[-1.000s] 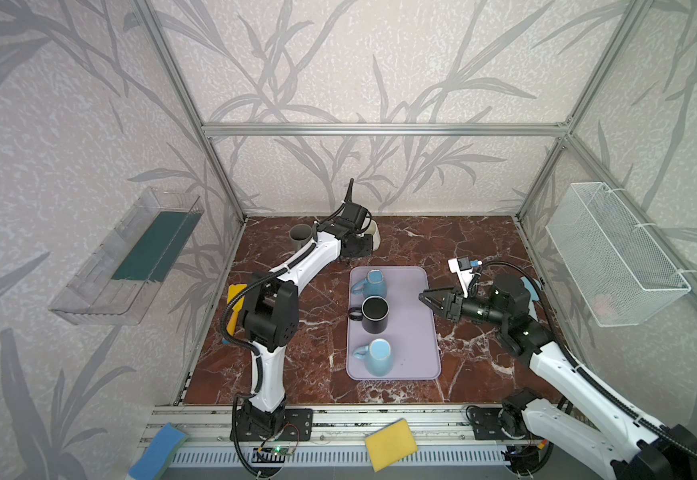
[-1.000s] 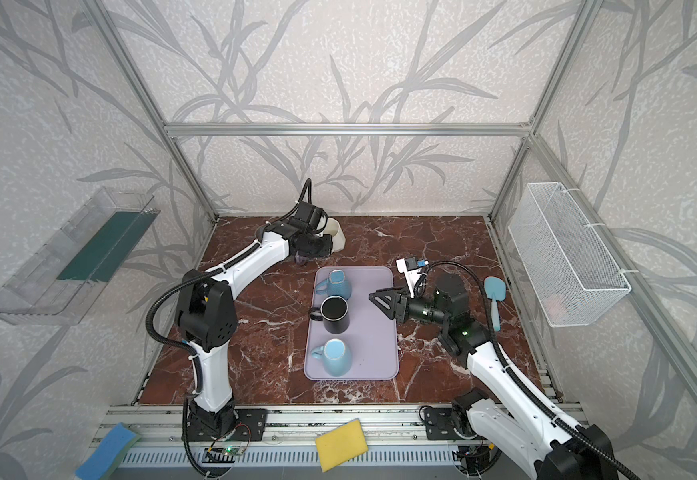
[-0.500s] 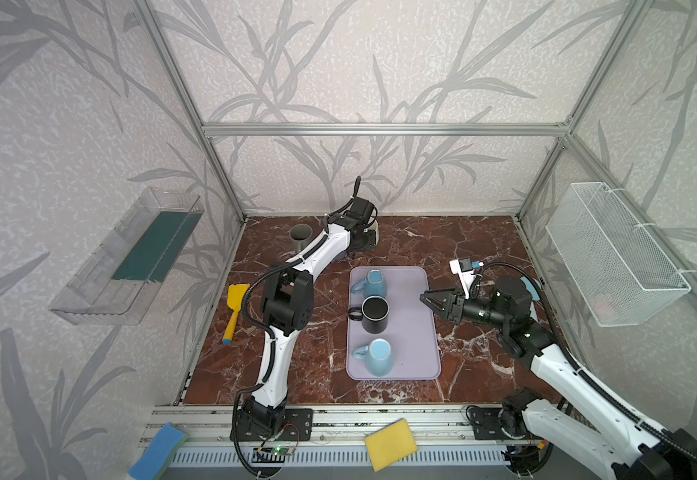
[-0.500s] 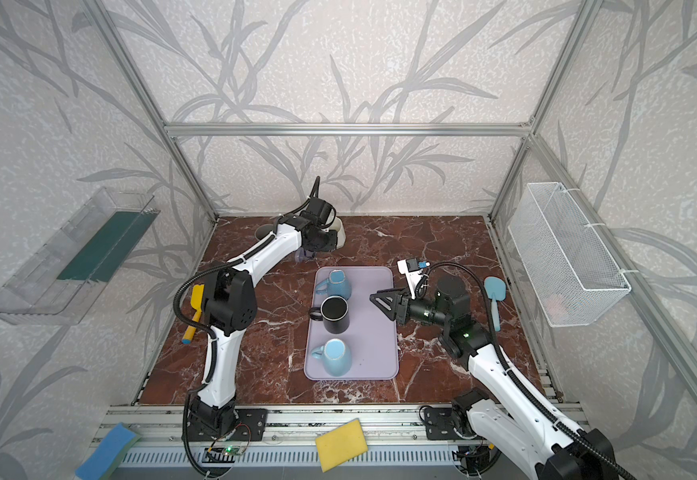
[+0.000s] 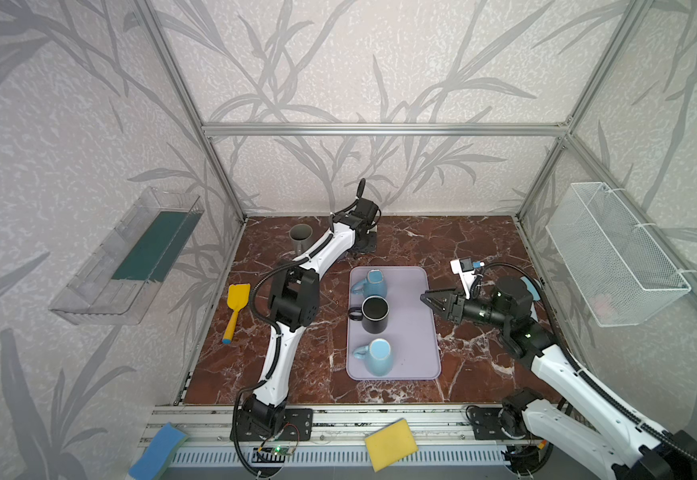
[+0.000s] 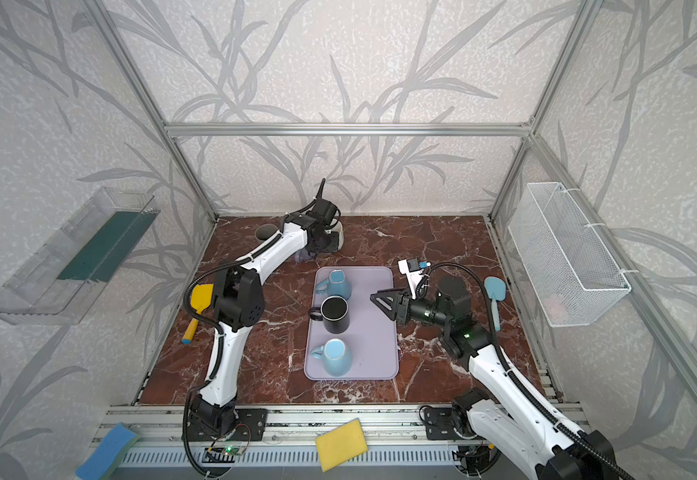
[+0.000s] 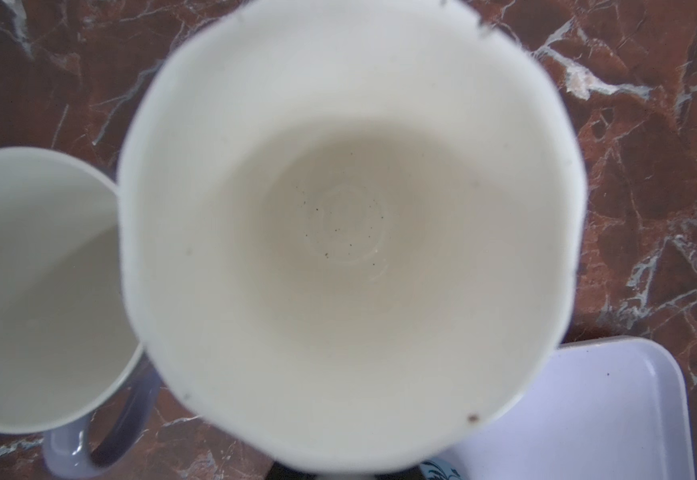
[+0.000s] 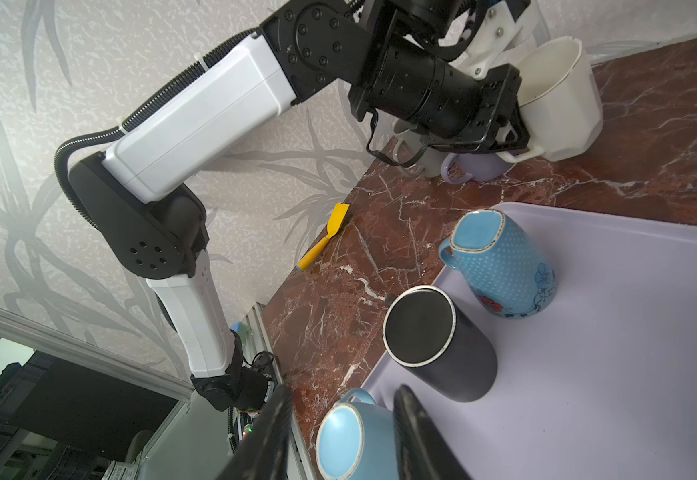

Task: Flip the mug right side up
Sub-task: 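Carry the upright white mug beside the lavender mug with the left gripper, then open the left gripper, release the white mug and lift away, then move the left gripper over the upside-down blue dotted mug on the tray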

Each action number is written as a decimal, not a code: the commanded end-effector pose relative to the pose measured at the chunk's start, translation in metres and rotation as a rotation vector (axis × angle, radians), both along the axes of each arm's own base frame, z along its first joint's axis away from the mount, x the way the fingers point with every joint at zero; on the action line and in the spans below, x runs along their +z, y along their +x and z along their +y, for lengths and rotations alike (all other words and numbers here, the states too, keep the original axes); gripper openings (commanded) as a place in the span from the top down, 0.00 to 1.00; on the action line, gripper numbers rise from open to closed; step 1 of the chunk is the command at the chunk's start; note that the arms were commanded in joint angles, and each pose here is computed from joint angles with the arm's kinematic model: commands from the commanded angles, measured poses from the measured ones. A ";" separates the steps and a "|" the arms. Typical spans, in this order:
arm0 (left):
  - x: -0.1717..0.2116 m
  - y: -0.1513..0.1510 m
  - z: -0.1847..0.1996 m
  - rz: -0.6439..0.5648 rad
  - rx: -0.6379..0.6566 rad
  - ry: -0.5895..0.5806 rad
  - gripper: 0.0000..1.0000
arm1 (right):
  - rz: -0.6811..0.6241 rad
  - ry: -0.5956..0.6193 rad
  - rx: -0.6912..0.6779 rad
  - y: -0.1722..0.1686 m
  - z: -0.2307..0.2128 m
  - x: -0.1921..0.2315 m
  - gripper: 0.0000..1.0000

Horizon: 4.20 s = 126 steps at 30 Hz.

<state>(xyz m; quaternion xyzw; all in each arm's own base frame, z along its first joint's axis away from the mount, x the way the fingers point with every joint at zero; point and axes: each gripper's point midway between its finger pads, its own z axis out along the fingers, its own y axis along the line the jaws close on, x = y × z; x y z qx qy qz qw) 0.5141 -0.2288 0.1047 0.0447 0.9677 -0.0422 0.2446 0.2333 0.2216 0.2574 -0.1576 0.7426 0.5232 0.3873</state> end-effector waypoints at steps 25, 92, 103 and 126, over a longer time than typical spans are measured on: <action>0.010 0.014 -0.011 -0.044 0.009 -0.002 1.00 | -0.027 0.007 -0.005 -0.009 -0.008 0.013 0.59; 0.087 -0.069 0.033 -0.156 -0.052 0.018 0.76 | -0.031 0.000 -0.017 -0.012 -0.012 0.011 0.58; 0.059 -0.122 0.026 -0.142 -0.262 -0.067 0.73 | -0.025 0.008 -0.014 -0.010 -0.011 0.010 0.58; -0.006 -0.116 0.030 0.011 -0.262 0.037 0.81 | -0.028 -0.001 -0.023 -0.014 -0.015 0.011 0.59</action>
